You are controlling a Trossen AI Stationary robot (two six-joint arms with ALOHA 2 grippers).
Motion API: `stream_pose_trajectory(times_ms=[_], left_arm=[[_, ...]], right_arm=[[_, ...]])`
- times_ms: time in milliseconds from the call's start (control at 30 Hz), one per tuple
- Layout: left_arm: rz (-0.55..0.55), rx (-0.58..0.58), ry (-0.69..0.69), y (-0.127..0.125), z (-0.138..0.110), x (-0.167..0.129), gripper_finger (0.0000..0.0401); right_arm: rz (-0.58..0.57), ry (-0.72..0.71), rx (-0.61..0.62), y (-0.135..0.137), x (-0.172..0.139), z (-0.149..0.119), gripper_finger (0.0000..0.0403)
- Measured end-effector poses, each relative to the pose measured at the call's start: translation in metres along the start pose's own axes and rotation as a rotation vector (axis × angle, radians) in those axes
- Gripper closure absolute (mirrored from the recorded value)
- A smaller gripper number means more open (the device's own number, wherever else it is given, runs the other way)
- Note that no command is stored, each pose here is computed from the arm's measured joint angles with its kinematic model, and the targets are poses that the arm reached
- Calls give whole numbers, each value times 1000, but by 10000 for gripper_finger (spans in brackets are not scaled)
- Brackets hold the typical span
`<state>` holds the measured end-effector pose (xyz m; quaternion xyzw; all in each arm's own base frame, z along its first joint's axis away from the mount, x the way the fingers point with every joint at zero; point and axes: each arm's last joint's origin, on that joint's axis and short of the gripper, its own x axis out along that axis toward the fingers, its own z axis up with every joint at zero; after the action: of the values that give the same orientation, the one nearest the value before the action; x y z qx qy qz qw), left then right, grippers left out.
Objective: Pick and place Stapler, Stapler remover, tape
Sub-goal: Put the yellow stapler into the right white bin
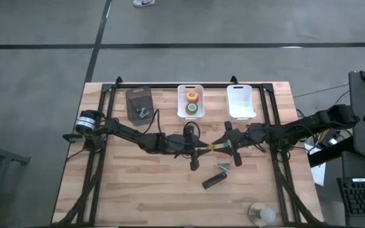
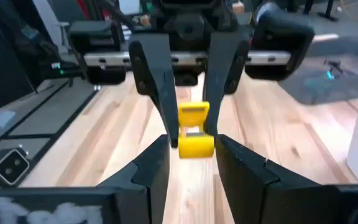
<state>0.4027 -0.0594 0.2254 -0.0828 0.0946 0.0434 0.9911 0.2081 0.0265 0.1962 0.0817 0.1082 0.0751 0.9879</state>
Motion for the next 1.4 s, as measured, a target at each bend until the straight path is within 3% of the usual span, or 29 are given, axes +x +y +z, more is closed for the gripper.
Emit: stream_pose_trajectory(times_ms=[400, 900, 1200, 1400], left_arm=[[0, -1, -2, 0, 1, 0, 318], [-1, -3, -3, 0, 1, 0, 316], [1, -12, 1, 0, 1, 0, 290], [4, -20, 6, 1, 1, 0, 244]], right_arm=[[-3, 14, 12, 0, 0, -1, 247], [-2, 15, 4, 0, 0, -1, 330], [-22, 12, 14, -1, 0, -1, 328], [-33, 17, 44, -2, 0, -2, 331]])
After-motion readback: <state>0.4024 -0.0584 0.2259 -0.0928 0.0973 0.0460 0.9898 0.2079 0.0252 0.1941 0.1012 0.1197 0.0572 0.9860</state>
